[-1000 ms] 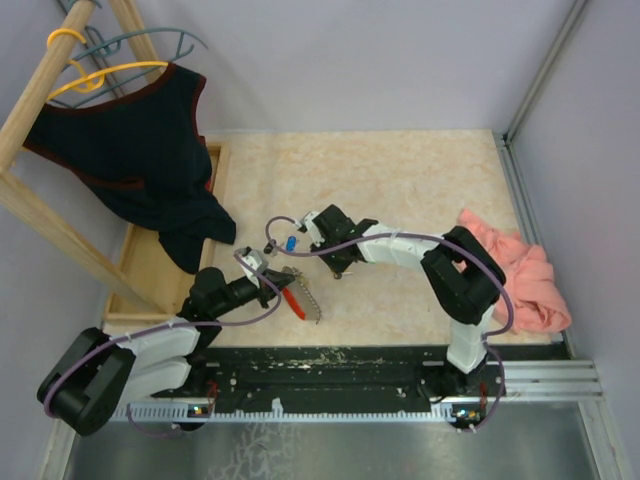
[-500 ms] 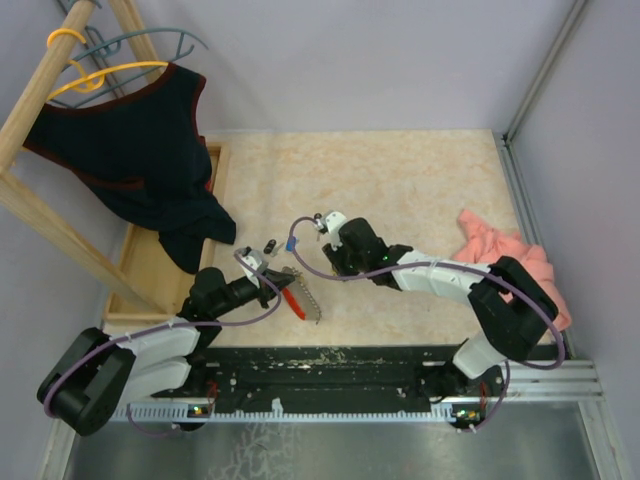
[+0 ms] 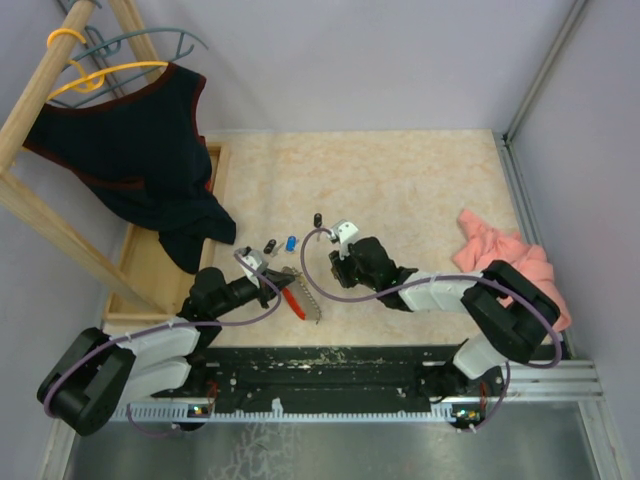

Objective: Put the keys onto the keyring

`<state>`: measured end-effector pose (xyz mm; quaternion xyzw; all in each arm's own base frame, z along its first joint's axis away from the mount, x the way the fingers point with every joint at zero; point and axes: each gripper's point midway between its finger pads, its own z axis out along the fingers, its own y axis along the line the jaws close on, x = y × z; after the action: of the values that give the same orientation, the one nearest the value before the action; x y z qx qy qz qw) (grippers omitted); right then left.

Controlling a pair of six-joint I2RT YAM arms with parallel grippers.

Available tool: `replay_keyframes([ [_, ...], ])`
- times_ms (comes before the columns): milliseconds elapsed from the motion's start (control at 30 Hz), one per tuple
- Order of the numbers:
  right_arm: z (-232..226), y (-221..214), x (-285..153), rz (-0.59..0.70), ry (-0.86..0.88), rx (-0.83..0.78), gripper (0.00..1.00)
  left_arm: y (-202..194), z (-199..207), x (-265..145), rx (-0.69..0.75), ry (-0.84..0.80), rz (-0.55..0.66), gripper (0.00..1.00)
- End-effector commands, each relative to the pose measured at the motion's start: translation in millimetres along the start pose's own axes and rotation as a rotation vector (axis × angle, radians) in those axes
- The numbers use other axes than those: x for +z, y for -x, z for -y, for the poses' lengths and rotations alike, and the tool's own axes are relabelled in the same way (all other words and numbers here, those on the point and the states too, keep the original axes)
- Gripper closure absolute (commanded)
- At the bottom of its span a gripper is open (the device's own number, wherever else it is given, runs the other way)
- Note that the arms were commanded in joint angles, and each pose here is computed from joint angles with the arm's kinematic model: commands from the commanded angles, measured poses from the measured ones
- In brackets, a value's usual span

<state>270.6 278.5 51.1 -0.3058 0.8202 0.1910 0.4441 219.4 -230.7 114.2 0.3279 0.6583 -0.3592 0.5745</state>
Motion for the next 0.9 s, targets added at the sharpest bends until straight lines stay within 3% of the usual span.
replay_keyframes([
  [0,-4,39,0,0.175,-0.017,0.032,0.72,21,0,4,0.027,-0.013,0.066,1.0],
  [867,-7,9,22,0.059,-0.029,0.03,0.83,20,-1,4,0.028,-0.009,0.065,1.0],
])
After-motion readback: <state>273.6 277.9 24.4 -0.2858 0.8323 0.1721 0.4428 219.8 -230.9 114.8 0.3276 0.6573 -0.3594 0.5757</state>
